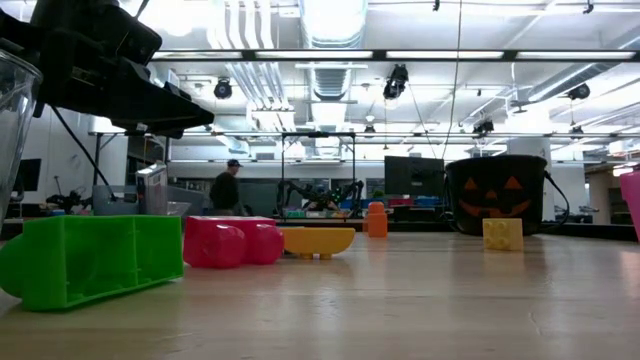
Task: Pick & Place Toys
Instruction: Put the right green game piece into the pink bin, then put the light yellow game piece into the pink bin
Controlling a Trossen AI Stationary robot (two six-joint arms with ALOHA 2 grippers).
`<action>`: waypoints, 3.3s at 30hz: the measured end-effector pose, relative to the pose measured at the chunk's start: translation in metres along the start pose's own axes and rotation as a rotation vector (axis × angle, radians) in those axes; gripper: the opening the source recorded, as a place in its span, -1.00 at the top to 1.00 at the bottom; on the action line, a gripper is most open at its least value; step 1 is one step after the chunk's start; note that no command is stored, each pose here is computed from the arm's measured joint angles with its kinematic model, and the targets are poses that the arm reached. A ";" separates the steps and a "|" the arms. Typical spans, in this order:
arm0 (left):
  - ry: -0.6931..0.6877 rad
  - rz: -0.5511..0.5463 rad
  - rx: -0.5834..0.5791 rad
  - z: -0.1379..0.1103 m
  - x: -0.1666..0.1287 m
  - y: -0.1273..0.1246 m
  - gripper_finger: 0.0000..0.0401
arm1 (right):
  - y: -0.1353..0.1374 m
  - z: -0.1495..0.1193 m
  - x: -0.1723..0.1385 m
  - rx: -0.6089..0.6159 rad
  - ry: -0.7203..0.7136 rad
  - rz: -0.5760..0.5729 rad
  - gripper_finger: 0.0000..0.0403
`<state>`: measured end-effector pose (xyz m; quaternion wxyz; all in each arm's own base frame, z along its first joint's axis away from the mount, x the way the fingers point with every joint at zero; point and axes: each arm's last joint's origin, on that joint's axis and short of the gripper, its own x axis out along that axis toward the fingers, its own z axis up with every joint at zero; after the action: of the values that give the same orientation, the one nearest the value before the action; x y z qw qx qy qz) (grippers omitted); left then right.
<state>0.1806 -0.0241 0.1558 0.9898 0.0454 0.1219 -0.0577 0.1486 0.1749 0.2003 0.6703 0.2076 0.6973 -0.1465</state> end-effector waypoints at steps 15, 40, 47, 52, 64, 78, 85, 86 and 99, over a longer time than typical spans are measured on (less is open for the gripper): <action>-0.001 0.000 -0.001 0.000 0.000 0.000 0.22 | 0.010 0.003 -0.001 0.047 -0.037 -0.158 -0.39; -0.017 0.001 -0.004 0.002 0.000 0.000 0.21 | 0.007 0.042 -0.053 0.010 -0.879 -0.226 -0.61; -0.017 0.001 -0.003 0.002 0.000 0.000 0.21 | -0.001 0.075 -0.042 0.089 -0.741 -0.298 -0.61; -0.017 0.001 -0.003 0.002 0.000 0.000 0.21 | -0.010 0.102 -0.031 0.155 -0.609 -0.329 -0.61; -0.012 0.000 -0.003 0.001 0.000 0.000 0.21 | -0.030 0.157 -0.008 0.124 -0.342 -0.258 -0.61; 0.003 -0.001 0.000 0.000 0.000 0.000 0.21 | -0.056 0.167 0.022 0.147 -0.256 -0.175 -0.61; 0.002 0.000 0.000 0.000 0.000 0.000 0.21 | -0.061 0.172 0.032 0.153 -0.257 -0.142 -0.61; 0.002 0.000 0.000 0.000 0.000 0.000 0.21 | -0.061 0.172 0.033 0.152 -0.253 -0.146 -0.61; 0.002 -0.001 0.000 0.000 0.000 0.000 0.21 | -0.058 0.178 0.055 0.131 -0.199 -0.181 0.13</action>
<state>0.1805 -0.0242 0.1556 0.9897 0.0454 0.1231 -0.0579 0.2751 0.0436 0.1312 0.7052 0.1718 0.6321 -0.2713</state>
